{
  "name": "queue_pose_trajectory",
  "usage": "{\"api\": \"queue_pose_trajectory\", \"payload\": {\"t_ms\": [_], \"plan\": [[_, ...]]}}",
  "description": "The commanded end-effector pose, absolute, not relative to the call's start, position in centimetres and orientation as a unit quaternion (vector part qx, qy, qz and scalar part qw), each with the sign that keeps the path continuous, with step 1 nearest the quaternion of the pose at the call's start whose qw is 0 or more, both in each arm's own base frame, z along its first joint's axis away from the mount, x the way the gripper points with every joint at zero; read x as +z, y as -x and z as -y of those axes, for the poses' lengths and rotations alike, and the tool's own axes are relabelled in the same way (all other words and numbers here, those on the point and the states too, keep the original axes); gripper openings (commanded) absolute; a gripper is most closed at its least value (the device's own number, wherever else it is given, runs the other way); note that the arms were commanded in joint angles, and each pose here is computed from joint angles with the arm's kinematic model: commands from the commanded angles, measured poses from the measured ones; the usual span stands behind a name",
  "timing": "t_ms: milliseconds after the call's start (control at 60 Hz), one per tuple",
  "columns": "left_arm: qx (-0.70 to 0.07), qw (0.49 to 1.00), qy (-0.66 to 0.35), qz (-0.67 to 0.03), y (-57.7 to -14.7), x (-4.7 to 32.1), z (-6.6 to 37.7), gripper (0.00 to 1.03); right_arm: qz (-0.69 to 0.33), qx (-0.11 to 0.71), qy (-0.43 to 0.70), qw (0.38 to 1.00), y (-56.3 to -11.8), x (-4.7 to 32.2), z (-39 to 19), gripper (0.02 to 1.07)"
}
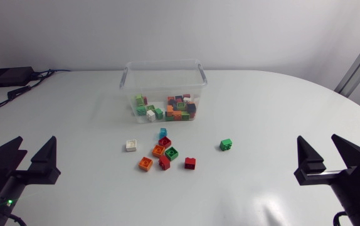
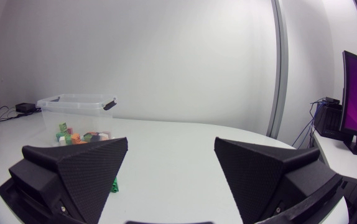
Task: Place the duplo bricks in the container
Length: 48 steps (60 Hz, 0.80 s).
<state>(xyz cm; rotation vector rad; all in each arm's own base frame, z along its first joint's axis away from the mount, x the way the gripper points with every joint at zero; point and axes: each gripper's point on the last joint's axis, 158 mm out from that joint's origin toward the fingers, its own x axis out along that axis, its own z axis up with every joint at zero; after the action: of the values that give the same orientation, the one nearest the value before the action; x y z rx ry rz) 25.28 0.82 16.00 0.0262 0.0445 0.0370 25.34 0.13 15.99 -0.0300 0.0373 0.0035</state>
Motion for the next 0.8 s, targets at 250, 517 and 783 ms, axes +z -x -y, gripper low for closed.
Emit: {"api": "queue_pose_trajectory", "payload": {"t_ms": [250, 517, 783], "plan": [[0.017, 1.000, -0.012, -0.023, -25.3, 15.4, -0.8, 0.98, -0.028, 0.003, 0.016, 0.999, -25.4, 14.9, -0.2, 1.03], [0.003, 0.999, -0.027, -0.020, -24.9, 18.4, -0.1, 0.98, -0.017, 0.014, 0.015, 1.000, -25.1, 17.0, -0.7, 1.03], [-0.019, 0.995, -0.025, -0.096, -27.1, 19.8, 1.1, 0.98, -0.038, 0.025, 0.012, 0.999, -25.5, 18.7, -1.3, 1.02]]}}
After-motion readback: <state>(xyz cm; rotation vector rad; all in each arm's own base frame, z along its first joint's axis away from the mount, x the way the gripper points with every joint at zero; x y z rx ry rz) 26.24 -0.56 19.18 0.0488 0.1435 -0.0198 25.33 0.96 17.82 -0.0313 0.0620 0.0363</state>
